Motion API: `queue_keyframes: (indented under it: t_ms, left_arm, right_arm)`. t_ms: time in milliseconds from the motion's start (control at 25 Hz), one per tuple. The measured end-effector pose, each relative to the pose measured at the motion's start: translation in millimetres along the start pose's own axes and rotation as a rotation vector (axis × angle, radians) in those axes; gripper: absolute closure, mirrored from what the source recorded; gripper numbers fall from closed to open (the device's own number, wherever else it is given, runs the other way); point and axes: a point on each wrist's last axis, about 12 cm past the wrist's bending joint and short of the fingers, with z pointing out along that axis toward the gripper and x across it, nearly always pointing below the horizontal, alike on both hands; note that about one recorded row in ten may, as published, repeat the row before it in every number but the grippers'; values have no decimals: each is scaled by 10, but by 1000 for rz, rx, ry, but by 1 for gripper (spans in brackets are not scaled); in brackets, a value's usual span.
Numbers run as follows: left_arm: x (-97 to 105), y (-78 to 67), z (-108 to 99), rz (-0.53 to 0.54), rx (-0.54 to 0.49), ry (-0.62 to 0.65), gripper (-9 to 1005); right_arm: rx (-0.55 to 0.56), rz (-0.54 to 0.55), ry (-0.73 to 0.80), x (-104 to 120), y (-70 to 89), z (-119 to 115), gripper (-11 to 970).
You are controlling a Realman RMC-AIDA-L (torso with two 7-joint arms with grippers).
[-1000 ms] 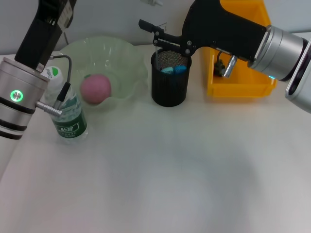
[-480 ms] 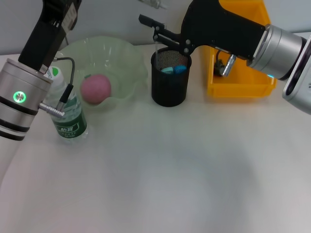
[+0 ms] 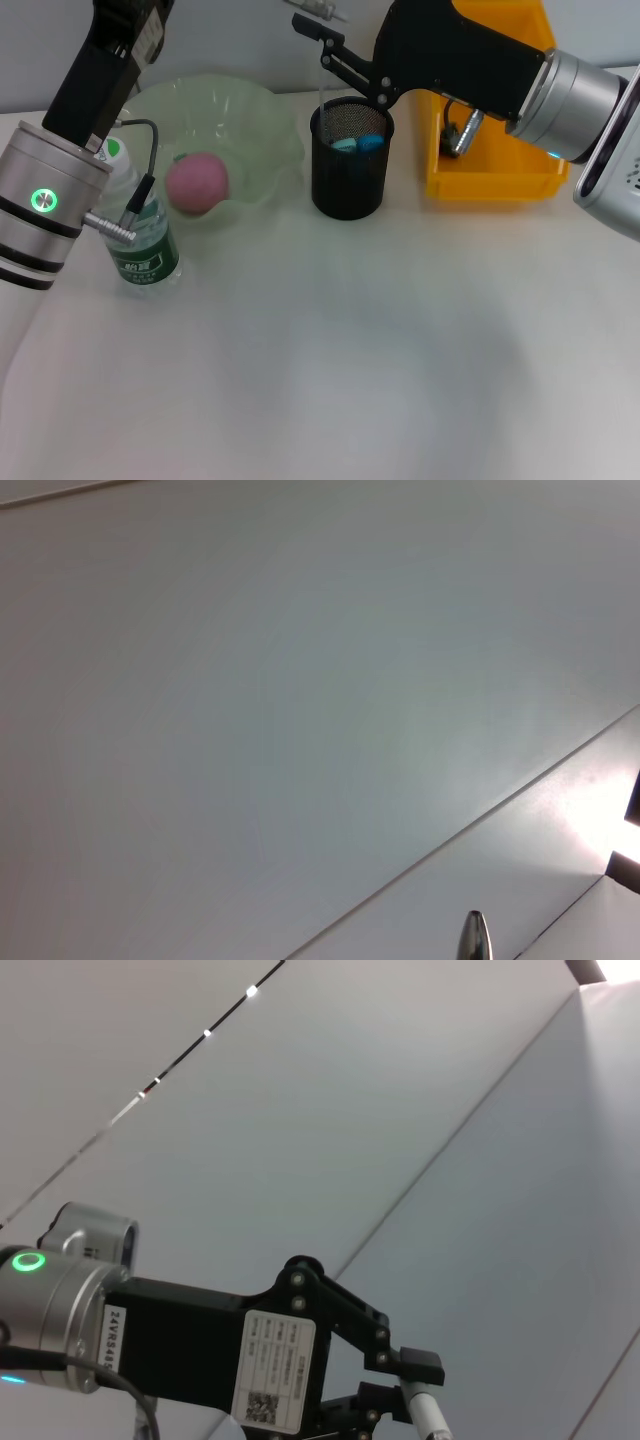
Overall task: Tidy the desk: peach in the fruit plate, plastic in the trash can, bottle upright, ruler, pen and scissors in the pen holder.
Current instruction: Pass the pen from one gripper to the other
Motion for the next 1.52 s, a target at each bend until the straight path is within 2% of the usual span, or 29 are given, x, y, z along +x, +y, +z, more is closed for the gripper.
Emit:
queue_keyframes:
  t_ms: [280,720,1520]
  left_arm:
    - [4,0,2,-6,0,2,844]
    - [21,-2,2,-14,0,9,843]
    - [22,-15,16,-10,7,7,841]
  right_arm:
    - [-5,-1,-2,-2,5,11,577]
    - [-7,-2,-4,-4,2,19,698]
    - [-8,-1,-6,-6,4,25,828]
